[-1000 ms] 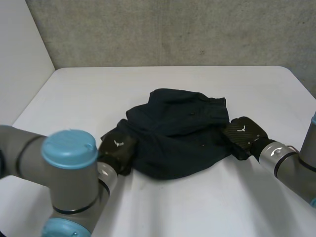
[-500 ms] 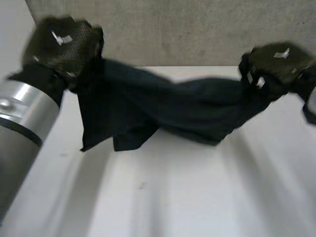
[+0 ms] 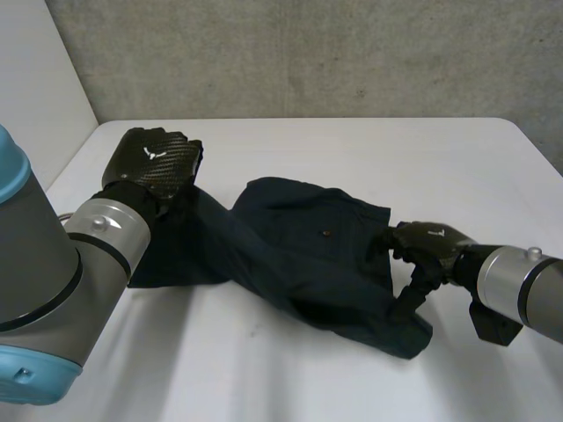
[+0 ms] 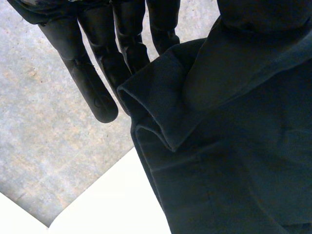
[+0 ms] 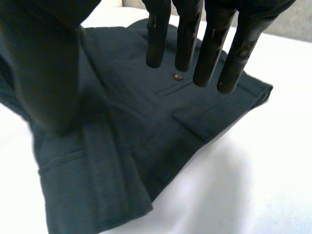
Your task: Fold the shorts.
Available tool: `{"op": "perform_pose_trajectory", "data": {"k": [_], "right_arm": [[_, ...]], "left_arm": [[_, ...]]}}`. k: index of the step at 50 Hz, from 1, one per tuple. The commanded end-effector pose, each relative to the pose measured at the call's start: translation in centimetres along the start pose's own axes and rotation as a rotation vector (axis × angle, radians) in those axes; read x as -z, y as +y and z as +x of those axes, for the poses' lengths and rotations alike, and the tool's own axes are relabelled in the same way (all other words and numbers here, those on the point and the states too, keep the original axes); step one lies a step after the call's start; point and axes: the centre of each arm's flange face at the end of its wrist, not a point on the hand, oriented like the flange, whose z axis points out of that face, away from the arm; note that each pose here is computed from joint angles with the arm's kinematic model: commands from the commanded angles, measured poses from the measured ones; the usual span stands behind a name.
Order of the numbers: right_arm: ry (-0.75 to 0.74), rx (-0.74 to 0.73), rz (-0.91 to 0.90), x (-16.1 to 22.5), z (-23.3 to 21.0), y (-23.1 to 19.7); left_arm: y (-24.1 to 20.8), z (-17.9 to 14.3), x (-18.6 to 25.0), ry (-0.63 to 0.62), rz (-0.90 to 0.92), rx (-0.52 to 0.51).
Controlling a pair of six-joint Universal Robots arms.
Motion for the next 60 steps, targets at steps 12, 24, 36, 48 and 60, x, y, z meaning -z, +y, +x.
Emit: {"op": "perform_pose_trajectory", "data": {"k": [12,24,36,48,60], "right_arm": [[-0.036,-0.148,-0.132,1.0,-1.3,3.2],[-0.087,-0.111,-0.139,1.4,-3.6,5.5],[-0.078,0.063,0.079,2.1,-4.2,0.5],[0.25,0.482,0.71,14.8,-2.7,-16.9],[0.312,0.539,0.916,20.3,-4.4,-20.7]], "left_arm": [[1.0,-0.2,-1.5,-0.013,-0.032,0.0],[0.9,-0.5,-1.9,-0.025,-0.027,0.0],[-0.1,-0.7,-1.1,-0.016,-0.027,-0.001],[-14.6,-7.4,8.6,-0.174,0.387,0.047],[-22.5,-11.6,16.1,-0.303,0.672,0.091]]}}
